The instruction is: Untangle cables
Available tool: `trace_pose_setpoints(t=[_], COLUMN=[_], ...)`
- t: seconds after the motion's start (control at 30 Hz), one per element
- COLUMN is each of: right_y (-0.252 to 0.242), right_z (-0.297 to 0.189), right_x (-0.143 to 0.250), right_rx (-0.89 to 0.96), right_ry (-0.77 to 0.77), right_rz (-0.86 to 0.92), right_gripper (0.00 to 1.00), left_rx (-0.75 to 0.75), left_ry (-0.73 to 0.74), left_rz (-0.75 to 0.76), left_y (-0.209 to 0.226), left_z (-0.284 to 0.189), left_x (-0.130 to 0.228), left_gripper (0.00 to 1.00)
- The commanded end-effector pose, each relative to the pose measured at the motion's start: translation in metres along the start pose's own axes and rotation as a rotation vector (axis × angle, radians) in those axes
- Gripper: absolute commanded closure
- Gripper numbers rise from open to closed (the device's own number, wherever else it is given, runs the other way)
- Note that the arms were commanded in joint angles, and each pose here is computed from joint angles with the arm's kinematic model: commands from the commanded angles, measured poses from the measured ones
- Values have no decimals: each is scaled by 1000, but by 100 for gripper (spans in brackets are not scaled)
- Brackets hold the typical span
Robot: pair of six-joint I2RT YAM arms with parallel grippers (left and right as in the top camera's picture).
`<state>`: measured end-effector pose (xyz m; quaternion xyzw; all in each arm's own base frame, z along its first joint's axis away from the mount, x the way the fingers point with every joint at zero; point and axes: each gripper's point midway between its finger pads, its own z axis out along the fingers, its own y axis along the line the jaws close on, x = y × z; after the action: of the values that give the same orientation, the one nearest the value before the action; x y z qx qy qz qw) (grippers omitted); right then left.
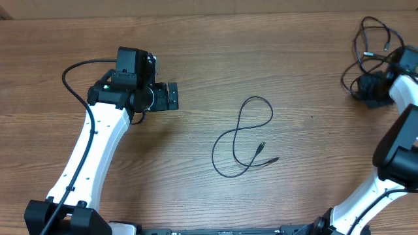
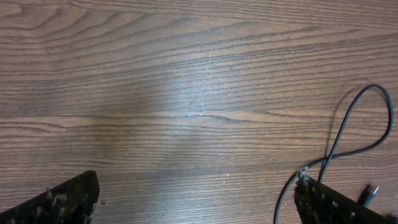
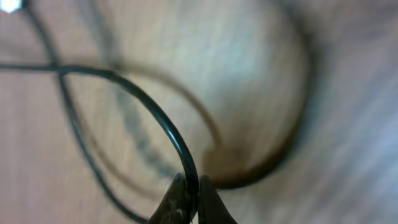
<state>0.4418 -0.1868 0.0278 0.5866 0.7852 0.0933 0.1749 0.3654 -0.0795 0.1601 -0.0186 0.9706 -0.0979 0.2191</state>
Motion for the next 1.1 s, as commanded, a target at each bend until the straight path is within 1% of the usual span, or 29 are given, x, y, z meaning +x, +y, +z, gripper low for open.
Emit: trace_pose_setpoints(t=[0.0, 0.1, 0.23, 0.3, 0.53, 0.57, 0.6, 0.63, 0.67, 0.7, 0.83, 0.87, 0.97, 1.07], right_y=[37, 55, 65, 67, 64, 64, 63, 62, 63, 65, 83, 90, 107, 119], right_z=[-3, -2, 2, 3, 10, 11, 11, 11, 11, 11, 0, -9, -38, -65], right_x=[14, 24, 28, 33, 40, 40, 41, 41, 42, 43, 53, 52, 47, 54], right_rx=[-79, -97, -33, -8, 21, 24, 26, 29, 29, 21, -56, -78, -121, -165], right_ry=[11, -24, -150, -184, -187, -185, -184, -182, -177, -167, -110, -112, -141, -141], right_rz=[-42, -91, -150, -174, -191, -191, -192, -198, -217, -247, -376, -389, -393, -404], right_gripper=[96, 96, 96, 96, 96, 94, 78, 37, 11, 0, 0, 2, 2, 2], left_rx=[17, 17, 17, 17, 16, 16, 16, 16, 16, 16, 16, 16, 16, 16], left_ry=[-17, -16, -16, -14, -10, -10, -10, -10, -10, -10, -10, -10, -11, -11], left_rz=[36, 36, 36, 36, 40, 45, 50, 50, 50, 50, 50, 50, 50, 50], left_y=[-5, -5, -5, -5, -5, -5, -5, -5, -5, -5, -5, -5, -5, -5], left_z=[-5, -5, -5, -5, -5, -5, -5, -5, -5, -5, -5, -5, -5, -5], left_x=[-2, -1, -1, -1, 0, 0, 0, 0, 0, 0, 0, 0, 0, 0], left_gripper=[0, 0, 0, 0, 0, 0, 0, 0, 0, 0, 0, 0, 0, 0])
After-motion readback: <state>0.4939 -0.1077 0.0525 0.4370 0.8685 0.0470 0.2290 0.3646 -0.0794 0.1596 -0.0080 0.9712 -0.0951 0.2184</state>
